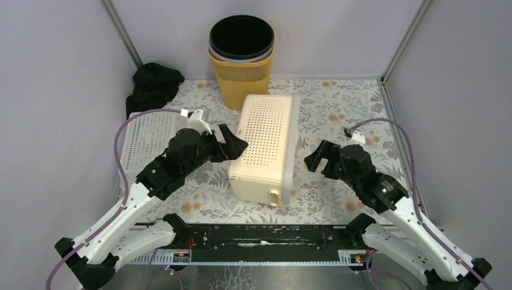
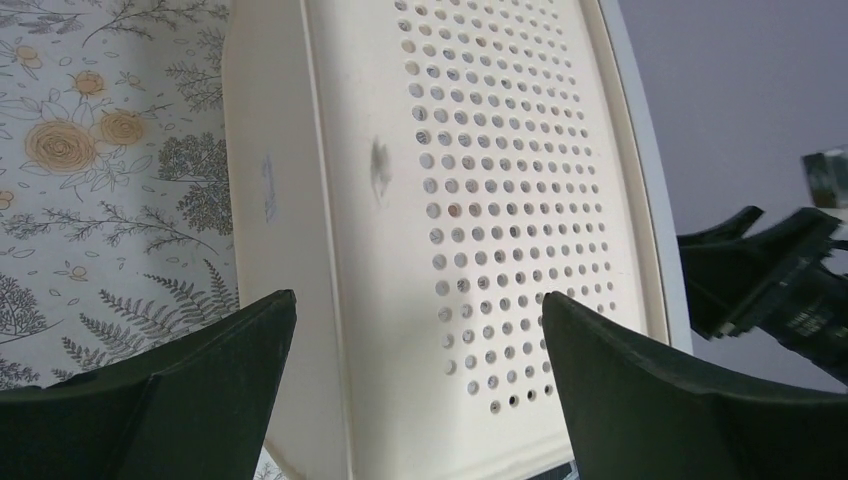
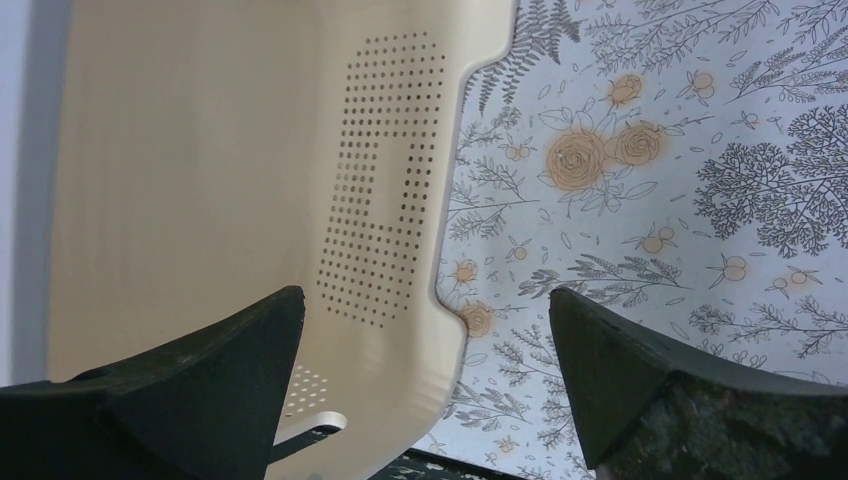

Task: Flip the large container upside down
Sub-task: Turn the container upside down at the center of the board.

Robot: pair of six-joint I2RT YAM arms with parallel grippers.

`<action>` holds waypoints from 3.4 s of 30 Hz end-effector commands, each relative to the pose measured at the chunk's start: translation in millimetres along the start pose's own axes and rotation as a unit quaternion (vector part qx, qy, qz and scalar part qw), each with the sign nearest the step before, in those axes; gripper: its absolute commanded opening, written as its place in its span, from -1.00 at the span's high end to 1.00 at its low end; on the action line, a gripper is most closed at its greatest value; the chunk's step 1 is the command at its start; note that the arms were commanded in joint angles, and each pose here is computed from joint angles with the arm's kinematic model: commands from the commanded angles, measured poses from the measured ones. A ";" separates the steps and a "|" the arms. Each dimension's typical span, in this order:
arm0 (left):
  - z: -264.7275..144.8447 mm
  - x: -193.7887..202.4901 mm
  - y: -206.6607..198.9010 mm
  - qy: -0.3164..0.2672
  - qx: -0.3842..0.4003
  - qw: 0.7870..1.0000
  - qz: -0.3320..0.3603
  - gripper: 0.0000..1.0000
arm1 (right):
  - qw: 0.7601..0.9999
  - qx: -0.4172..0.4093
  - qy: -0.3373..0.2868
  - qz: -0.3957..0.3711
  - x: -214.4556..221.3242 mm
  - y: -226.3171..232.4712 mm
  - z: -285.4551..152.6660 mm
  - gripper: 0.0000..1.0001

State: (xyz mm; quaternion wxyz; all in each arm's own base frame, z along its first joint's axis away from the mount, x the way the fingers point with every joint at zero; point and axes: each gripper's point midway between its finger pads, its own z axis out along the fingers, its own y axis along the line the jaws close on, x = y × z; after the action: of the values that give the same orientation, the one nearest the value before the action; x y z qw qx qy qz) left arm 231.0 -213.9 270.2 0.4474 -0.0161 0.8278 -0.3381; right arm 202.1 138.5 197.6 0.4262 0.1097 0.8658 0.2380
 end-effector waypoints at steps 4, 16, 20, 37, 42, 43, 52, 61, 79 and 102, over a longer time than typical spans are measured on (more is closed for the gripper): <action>-11.8 8.5 16.5 -0.003 -0.027 1.000 -0.014 -1.00 | 0.999 0.006 -0.006 -0.034 -20.5 16.4 14.7 -0.99; -12.4 8.3 19.0 -0.008 -0.030 0.999 -0.016 -1.00 | 0.999 0.010 -0.016 -0.039 -41.7 32.5 17.4 -0.99; -8.7 10.7 19.8 -0.004 -0.031 0.999 -0.014 -1.00 | 0.999 -0.005 -0.024 -0.045 -50.4 42.0 13.7 -0.99; -13.7 5.0 16.9 -0.012 -0.028 0.999 -0.015 -1.00 | 0.997 -0.030 -0.039 -0.057 -79.0 72.8 13.5 -0.99; -15.5 1.6 16.0 -0.018 -0.027 0.999 -0.012 -1.00 | 0.997 -0.047 -0.013 -0.063 -88.5 98.3 26.8 -0.98; -15.3 0.9 16.0 -0.017 -0.029 0.999 -0.010 -1.00 | 0.997 -0.055 -0.002 -0.062 -87.4 103.7 30.1 -0.98; -18.0 0.4 16.3 -0.017 -0.030 0.999 -0.010 -1.00 | 0.993 -0.108 0.049 -0.025 -79.5 126.7 36.7 -0.99; -16.1 5.4 12.9 -0.010 -0.017 1.000 -0.021 -1.00 | 0.996 -0.036 0.075 -0.027 -49.9 77.1 32.3 -0.99; -17.9 0.8 10.2 -0.011 -0.019 1.000 -0.014 -1.00 | 0.991 0.067 0.104 -0.047 -23.1 8.9 21.8 -0.98; -49.5 -29.8 18.7 -0.045 -0.070 0.996 0.017 -1.00 | 0.969 -0.224 0.081 0.065 -81.0 143.6 15.5 -0.87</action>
State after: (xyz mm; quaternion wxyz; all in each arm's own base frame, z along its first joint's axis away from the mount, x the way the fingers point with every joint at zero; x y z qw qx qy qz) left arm 218.9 -173.7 289.7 0.4706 -0.0446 0.8345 -0.2831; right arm 258.5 210.3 294.9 0.3715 0.0629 0.8479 0.3730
